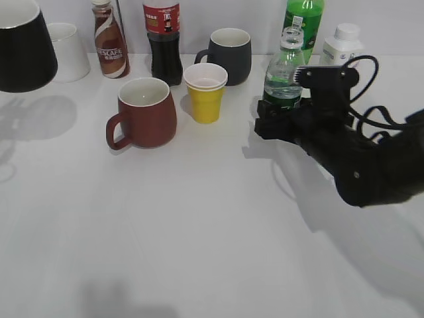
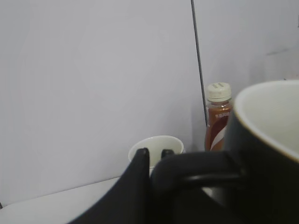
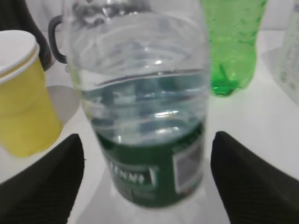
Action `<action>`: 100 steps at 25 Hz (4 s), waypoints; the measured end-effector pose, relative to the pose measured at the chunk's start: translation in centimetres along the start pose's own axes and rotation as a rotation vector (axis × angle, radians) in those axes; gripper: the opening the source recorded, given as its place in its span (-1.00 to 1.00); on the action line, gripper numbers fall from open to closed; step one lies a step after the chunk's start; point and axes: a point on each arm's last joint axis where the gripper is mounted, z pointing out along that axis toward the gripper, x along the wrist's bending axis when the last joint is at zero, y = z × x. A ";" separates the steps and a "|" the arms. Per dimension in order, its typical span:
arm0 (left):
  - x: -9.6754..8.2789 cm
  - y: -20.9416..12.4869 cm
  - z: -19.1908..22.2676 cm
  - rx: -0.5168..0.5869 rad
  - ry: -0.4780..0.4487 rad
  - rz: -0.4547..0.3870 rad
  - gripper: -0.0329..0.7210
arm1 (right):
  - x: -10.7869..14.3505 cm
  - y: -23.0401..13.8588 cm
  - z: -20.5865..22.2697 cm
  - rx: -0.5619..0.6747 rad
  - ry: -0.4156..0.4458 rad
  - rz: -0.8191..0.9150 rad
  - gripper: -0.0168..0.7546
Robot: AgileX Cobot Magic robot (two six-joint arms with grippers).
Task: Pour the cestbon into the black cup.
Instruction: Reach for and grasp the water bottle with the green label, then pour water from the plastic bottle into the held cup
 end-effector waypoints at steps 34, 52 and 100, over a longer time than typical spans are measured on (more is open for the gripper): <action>-17.5 2.5 -3.3 0.220 -0.627 -0.017 -0.81 | 4.9 11.0 -4.3 -0.134 0.442 -1.145 0.26; -18.3 2.1 -3.7 0.262 -0.647 -0.001 -0.81 | 4.5 12.0 -4.1 -0.277 0.297 -1.616 0.26; -11.5 3.3 -0.9 0.030 -0.344 -0.074 -0.81 | 4.3 11.5 -4.1 0.026 0.376 -0.280 0.26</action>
